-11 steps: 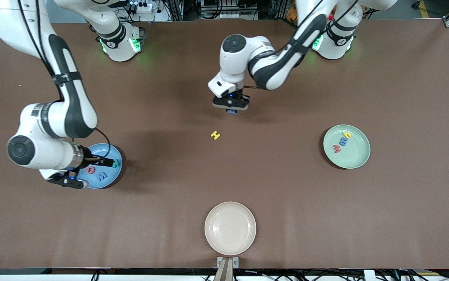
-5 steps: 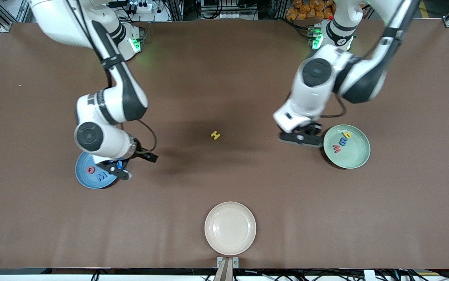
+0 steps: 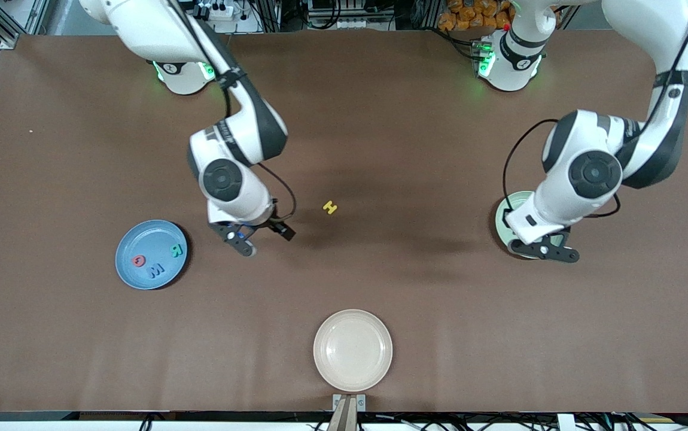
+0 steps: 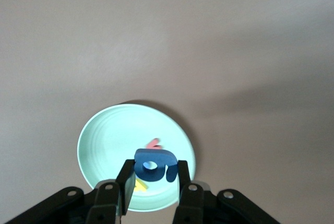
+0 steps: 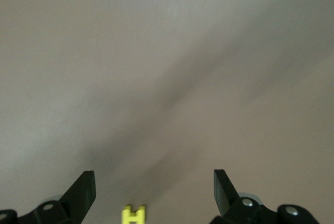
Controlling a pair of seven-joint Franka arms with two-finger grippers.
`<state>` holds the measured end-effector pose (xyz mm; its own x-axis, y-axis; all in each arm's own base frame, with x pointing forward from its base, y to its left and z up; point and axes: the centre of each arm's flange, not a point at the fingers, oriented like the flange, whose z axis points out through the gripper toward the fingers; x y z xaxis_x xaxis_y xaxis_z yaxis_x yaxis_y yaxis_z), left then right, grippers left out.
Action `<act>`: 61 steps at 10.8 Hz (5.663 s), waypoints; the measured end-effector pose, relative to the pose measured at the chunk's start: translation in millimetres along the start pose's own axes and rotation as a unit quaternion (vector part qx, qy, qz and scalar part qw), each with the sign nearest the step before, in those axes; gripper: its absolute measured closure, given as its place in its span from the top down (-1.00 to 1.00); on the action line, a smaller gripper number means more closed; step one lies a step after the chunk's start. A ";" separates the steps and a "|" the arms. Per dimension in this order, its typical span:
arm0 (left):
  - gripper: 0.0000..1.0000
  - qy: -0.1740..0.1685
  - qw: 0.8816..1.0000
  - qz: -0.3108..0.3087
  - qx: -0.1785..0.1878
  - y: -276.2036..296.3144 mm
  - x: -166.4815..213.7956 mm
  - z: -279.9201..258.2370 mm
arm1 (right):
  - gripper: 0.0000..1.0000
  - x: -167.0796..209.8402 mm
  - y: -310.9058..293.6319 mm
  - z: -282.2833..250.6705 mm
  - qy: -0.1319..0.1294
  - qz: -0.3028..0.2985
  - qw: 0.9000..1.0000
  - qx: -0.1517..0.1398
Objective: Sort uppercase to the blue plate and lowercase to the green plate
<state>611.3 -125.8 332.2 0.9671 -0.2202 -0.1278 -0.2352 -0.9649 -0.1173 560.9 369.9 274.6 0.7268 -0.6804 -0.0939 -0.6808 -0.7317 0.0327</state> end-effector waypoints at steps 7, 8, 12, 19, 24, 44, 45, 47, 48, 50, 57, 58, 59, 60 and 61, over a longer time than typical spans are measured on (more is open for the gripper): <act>0.45 -0.068 0.997 -0.021 0.001 -28.4 -10.3 73.2 | 1.00 -103.0 -25.9 84.6 0.017 0.045 0.999 0.021; 0.72 -0.068 0.997 -0.022 0.002 -29.3 -10.2 70.3 | 1.00 -113.6 -26.7 86.4 0.018 0.042 0.999 0.026; 1.00 -0.042 0.998 -0.035 0.012 -44.4 -5.1 1.4 | 1.00 -126.7 -24.4 106.6 0.021 0.039 0.999 0.027; 1.00 0.056 0.997 -0.053 0.017 -39.5 -55.7 -235.4 | -0.17 -126.0 -27.6 106.7 0.023 0.041 0.998 0.037; 1.00 0.099 0.988 -0.094 -0.072 -63.7 -93.8 -288.5 | -0.33 -120.0 -28.7 101.7 0.027 0.044 0.998 0.040; 1.00 0.094 0.989 -0.086 -0.074 -53.3 -82.0 -275.8 | 0.42 309.9 188.7 -37.0 -0.074 -0.214 0.973 -0.046; 1.00 0.094 0.989 -0.084 -0.074 -51.7 -81.6 -275.7 | 0.64 309.7 187.8 -38.0 -0.074 -0.216 0.972 -0.045; 1.00 0.094 0.989 -0.084 -0.073 -51.2 -81.4 -275.5 | 1.00 309.5 186.7 -39.3 -0.073 -0.233 0.969 -0.043; 1.00 0.094 0.989 -0.084 -0.072 -51.4 -81.4 -275.4 | 1.00 309.4 187.9 -39.2 -0.074 -0.250 0.964 -0.042; 1.00 0.094 0.989 -0.085 -0.072 -52.7 -81.5 -275.3 | 1.00 309.5 208.7 -37.5 -0.083 -0.298 0.951 -0.025; 1.00 0.104 0.988 -0.093 -0.071 -63.7 -83.4 -283.8 | 1.00 200.5 263.5 -56.2 -0.038 -0.385 0.922 -0.003; 1.00 0.104 0.988 -0.094 -0.071 -64.4 -83.5 -283.7 | 1.00 199.7 266.1 -75.8 -0.020 -0.385 0.923 0.003; 1.00 0.104 0.988 -0.094 -0.069 -65.4 -83.5 -283.5 | 1.00 203.1 268.3 -103.8 -0.002 -0.382 0.924 0.012; 1.00 0.103 0.988 -0.095 -0.060 -67.1 -83.6 -283.1 | 1.00 210.2 271.1 -139.4 0.013 -0.377 0.926 0.019; 1.00 0.102 0.989 -0.094 -0.051 -68.3 -84.1 -282.7 | 1.00 219.2 273.1 -185.6 0.029 -0.371 0.928 0.028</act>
<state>573.6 -82.0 629.4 0.9948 -0.0496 0.0887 -0.0481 -0.9987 -0.0190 551.2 13.5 447.6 0.9998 0.0086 -0.0172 0.0073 -0.9975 -0.0710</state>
